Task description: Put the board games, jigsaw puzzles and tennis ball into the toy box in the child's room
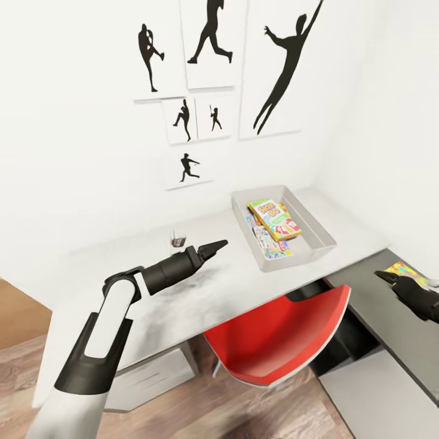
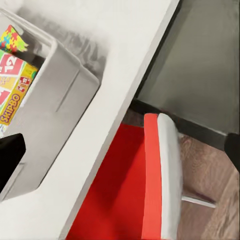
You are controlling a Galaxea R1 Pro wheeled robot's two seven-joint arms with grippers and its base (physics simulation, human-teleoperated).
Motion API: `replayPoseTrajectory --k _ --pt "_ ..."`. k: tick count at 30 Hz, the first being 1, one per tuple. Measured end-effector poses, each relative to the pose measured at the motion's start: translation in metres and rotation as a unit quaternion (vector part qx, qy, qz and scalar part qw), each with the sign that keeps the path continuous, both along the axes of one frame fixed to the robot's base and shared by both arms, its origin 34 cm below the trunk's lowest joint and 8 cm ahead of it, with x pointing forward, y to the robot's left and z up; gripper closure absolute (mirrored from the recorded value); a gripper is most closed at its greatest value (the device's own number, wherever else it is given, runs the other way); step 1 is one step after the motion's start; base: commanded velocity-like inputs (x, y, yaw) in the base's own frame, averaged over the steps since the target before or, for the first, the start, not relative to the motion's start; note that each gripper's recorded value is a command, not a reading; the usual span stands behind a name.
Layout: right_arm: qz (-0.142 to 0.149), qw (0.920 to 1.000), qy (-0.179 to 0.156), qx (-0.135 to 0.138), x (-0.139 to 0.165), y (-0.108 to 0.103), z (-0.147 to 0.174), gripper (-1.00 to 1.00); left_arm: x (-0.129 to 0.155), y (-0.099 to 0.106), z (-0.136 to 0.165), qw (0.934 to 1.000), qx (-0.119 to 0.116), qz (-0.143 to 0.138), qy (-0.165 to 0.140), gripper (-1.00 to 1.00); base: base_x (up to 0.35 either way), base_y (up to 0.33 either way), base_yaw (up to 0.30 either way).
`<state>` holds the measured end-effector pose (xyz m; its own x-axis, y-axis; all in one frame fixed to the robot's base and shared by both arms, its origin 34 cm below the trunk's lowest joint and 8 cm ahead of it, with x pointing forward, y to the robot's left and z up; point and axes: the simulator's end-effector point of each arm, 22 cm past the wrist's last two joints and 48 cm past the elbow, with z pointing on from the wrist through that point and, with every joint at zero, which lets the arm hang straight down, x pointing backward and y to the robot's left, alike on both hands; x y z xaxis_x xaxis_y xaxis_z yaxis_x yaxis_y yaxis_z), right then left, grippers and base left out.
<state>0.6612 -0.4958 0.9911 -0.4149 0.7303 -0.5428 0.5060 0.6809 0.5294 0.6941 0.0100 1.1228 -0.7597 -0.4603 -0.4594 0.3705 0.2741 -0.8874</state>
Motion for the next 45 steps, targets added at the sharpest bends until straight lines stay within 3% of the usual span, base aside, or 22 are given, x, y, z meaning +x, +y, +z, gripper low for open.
replayPoseTrajectory --k 33,45 --pt "0.017 0.9998 0.012 -0.002 0.001 0.012 -0.004 -1.00 -0.001 -0.014 0.023 0.9998 -0.015 -0.006 -0.014 -1.00 0.000 0.000 -0.283" --pt "0.002 0.9992 0.040 0.003 0.003 0.006 -0.020 -1.00 -0.002 -0.026 0.017 0.9999 0.012 -0.006 -0.003 -1.00 0.000 0.000 -0.283"
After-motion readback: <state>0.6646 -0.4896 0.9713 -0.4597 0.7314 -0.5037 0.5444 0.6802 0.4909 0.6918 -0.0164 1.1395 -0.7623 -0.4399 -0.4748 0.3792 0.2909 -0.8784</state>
